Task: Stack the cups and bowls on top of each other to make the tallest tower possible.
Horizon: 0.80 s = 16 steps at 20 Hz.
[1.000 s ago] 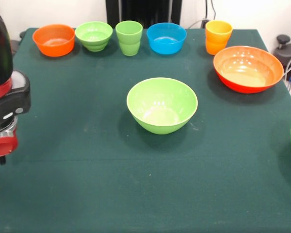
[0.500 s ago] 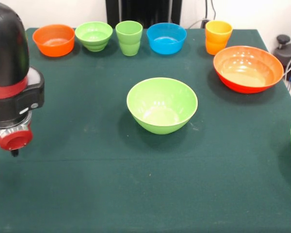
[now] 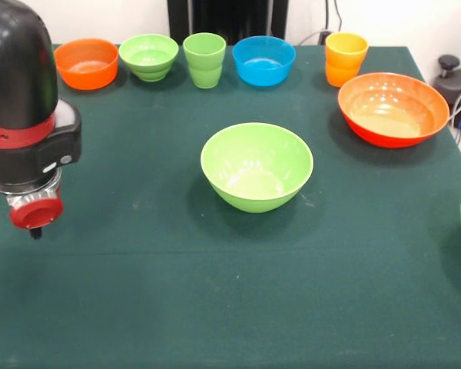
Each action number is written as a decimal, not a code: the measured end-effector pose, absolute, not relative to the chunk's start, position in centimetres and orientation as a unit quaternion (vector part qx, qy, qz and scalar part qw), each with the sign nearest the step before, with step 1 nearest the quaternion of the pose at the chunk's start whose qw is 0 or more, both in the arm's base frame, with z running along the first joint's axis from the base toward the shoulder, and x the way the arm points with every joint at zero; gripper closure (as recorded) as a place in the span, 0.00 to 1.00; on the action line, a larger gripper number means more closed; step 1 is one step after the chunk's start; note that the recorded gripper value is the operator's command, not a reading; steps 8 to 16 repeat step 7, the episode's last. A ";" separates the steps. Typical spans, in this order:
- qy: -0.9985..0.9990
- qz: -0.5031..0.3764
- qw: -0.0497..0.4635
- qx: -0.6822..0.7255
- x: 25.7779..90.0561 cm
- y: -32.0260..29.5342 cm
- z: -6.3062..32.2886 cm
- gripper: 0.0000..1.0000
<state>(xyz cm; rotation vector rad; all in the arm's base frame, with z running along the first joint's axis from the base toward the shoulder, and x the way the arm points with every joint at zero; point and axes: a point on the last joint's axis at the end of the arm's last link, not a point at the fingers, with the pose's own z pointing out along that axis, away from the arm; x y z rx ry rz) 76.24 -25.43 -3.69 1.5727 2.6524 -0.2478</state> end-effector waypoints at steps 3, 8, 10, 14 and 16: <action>0.855 -0.085 0.028 0.510 75.7 -25.8 -3.3 1.00; 0.853 -0.087 0.032 0.514 75.0 -26.1 -2.6 1.00; 0.853 -0.087 0.032 0.514 75.0 -26.1 -2.6 1.00; 0.853 -0.087 0.032 0.514 75.0 -26.1 -2.6 1.00; 0.853 -0.087 0.032 0.514 75.0 -26.1 -2.6 1.00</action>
